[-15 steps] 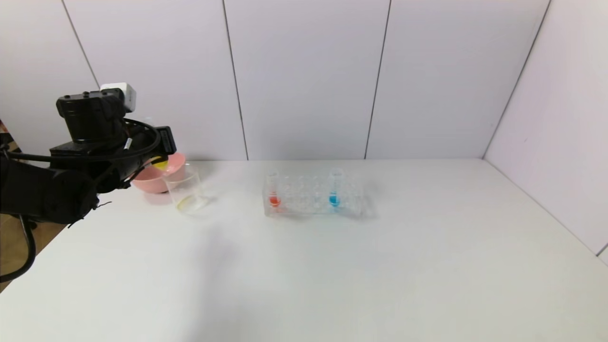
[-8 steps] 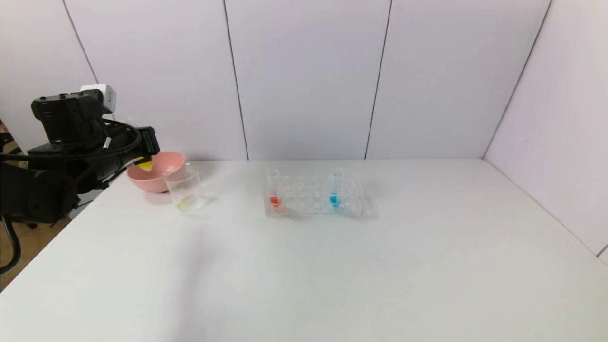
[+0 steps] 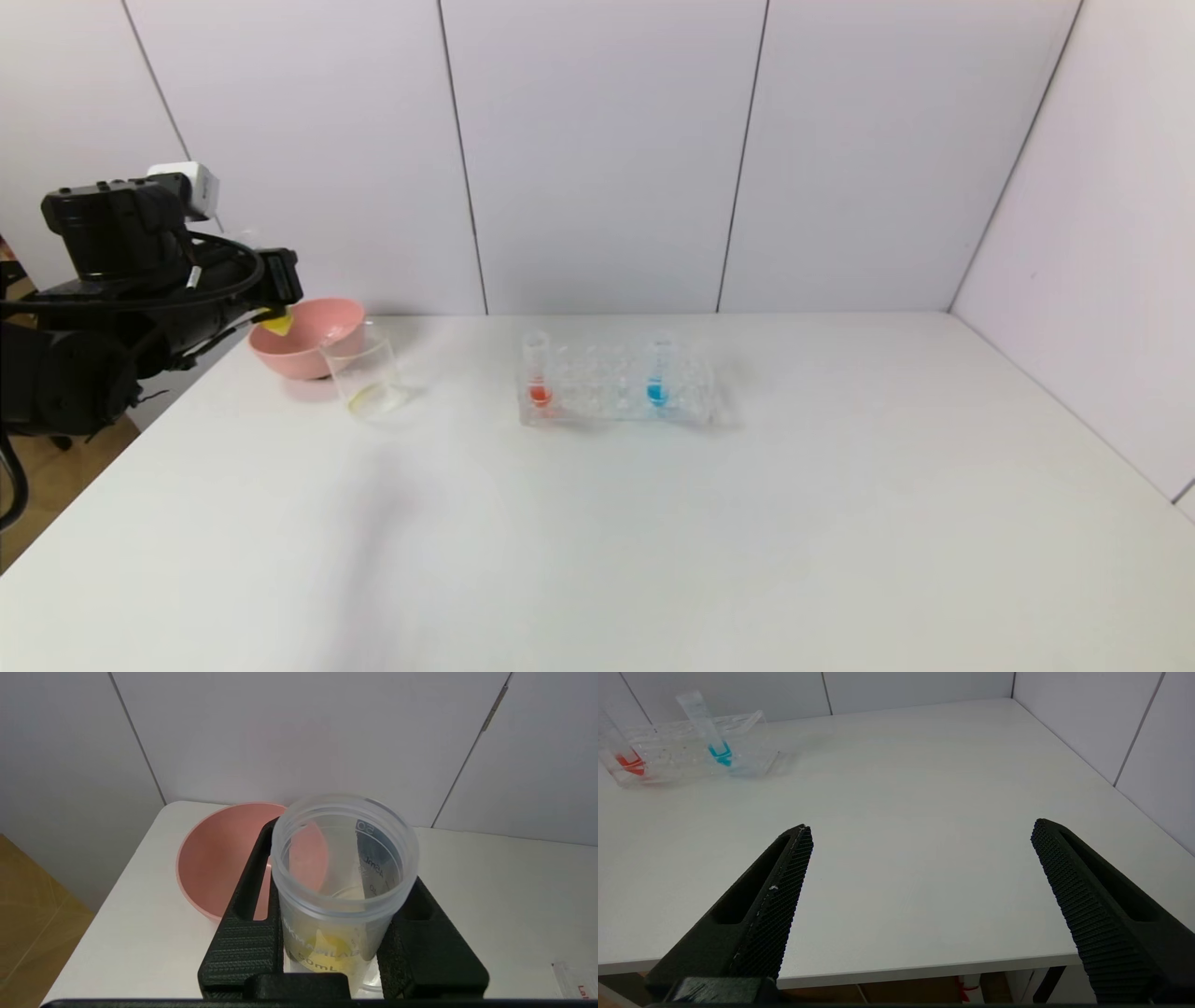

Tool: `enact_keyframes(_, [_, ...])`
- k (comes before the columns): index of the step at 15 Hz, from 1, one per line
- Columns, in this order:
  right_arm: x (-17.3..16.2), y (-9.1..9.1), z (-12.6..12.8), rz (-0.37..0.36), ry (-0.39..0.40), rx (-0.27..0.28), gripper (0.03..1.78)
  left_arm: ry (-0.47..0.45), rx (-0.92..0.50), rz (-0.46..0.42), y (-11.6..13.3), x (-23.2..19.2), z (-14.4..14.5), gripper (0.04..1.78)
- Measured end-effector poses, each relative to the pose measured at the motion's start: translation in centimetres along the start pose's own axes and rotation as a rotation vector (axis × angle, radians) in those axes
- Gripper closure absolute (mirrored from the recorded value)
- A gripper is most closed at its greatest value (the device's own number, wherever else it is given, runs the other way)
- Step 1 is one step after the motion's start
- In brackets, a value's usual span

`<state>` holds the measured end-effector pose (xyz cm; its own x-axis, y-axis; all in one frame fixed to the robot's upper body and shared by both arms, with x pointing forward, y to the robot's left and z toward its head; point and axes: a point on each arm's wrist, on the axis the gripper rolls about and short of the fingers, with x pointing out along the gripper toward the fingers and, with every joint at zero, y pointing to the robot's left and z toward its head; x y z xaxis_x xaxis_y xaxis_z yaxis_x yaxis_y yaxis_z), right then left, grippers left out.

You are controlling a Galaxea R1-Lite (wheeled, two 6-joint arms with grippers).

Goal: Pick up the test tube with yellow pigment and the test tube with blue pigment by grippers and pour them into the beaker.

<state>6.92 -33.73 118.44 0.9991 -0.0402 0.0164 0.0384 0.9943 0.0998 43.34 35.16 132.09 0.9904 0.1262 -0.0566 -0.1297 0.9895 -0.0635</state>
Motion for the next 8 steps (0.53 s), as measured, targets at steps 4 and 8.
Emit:
enact_keyframes(4, [0.0,0.0,0.0,0.001,0.000,0.000,0.10,0.002,0.060,-0.031,0.7,0.3,0.0,1.28])
enact_keyframes(8, [0.0,0.0,0.0,0.001,0.000,0.000,0.10,0.023,0.082,-0.056,1.4,0.8,0.2,1.28])
